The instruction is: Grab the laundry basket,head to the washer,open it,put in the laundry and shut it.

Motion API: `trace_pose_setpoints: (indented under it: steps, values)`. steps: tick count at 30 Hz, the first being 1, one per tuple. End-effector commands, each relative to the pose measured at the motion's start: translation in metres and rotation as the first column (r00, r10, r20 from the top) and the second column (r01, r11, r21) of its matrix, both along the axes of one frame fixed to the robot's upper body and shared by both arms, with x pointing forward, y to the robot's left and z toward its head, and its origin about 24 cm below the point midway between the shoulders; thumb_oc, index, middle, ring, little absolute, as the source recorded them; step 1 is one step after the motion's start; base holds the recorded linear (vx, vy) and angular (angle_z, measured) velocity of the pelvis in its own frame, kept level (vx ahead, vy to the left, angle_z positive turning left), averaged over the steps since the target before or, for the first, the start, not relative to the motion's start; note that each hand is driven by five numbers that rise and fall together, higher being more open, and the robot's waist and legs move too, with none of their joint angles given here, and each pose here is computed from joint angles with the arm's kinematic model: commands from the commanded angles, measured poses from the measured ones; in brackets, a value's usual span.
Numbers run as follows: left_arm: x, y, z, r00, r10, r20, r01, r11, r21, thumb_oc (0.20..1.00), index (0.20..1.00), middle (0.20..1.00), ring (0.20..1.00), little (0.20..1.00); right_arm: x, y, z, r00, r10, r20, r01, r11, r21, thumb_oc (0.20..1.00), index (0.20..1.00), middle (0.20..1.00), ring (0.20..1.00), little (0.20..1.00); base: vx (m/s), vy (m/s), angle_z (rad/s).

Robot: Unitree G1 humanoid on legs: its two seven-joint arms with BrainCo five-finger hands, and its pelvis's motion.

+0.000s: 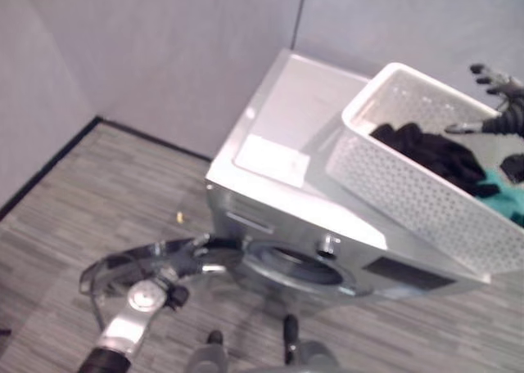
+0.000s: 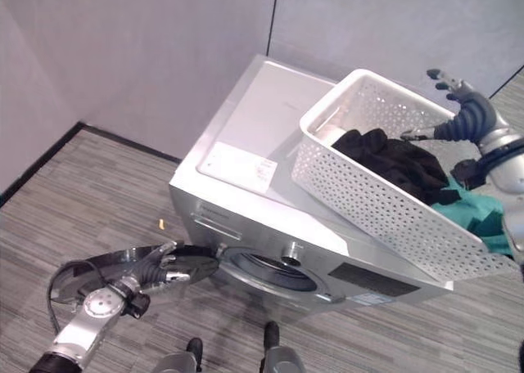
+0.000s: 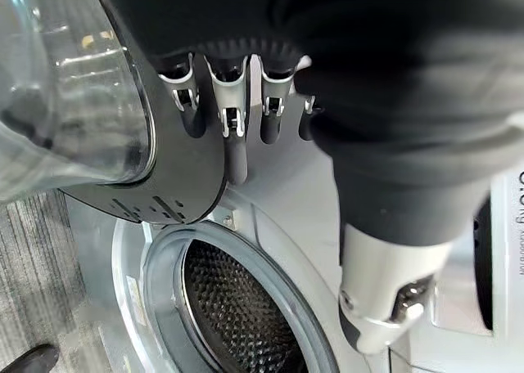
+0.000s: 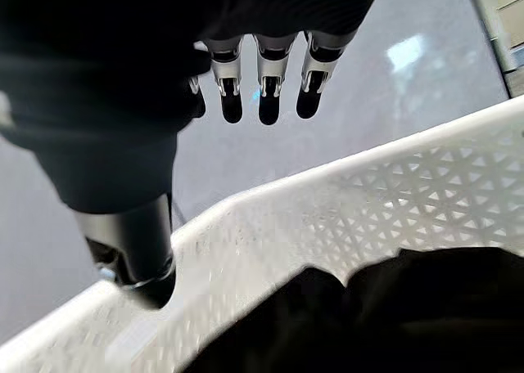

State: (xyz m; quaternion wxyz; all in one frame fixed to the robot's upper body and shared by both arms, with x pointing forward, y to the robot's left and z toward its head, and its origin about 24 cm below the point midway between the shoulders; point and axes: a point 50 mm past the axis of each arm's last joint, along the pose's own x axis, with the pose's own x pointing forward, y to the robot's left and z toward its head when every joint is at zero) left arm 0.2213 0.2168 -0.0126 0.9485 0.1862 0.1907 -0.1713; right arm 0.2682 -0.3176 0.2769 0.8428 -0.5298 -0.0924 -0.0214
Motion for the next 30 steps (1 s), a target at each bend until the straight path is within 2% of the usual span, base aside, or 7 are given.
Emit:
trace_pose_setpoints:
  steps: [1, 12, 24, 30]
  values:
    - [0.006, 0.000, 0.021, 0.993, -0.079, 0.092, 0.077, 0.997, 0.025, 1.000, 1.000, 1.000, 1.000, 1.000, -0.012, 0.006, 0.045, 0.989, 0.074, 0.128, -0.071, 0.997, -0.024, 1.000, 1.000, 1.000, 1.000, 1.000, -0.04, -0.039, -0.09]
    - [0.005, -0.001, 0.025, 0.989, -0.113, 0.099, 0.111, 0.994, 0.022, 1.000, 1.000, 1.000, 1.000, 1.000, -0.019, 0.043, 0.069, 0.962, 0.253, 0.105, -0.240, 0.963, -0.121, 1.000, 1.000, 1.000, 1.000, 1.000, -0.01, -0.020, -0.15]
    - [0.001, 0.006, 0.025, 0.991, -0.101, 0.085, 0.098, 0.995, 0.034, 1.000, 1.000, 1.000, 1.000, 1.000, -0.006, 0.054, 0.022, 0.948, 0.296, -0.119, -0.307, 0.948, -0.087, 1.000, 1.000, 1.000, 1.000, 1.000, 0.00, -0.002, 0.03]
    - [0.003, 0.005, 0.027, 0.990, -0.103, 0.092, 0.101, 0.994, 0.035, 1.000, 1.000, 1.000, 1.000, 1.000, -0.006, 0.052, 0.009, 0.943, 0.292, -0.163, -0.306, 0.950, -0.068, 1.000, 1.000, 1.000, 1.000, 1.000, -0.01, -0.003, 0.06]
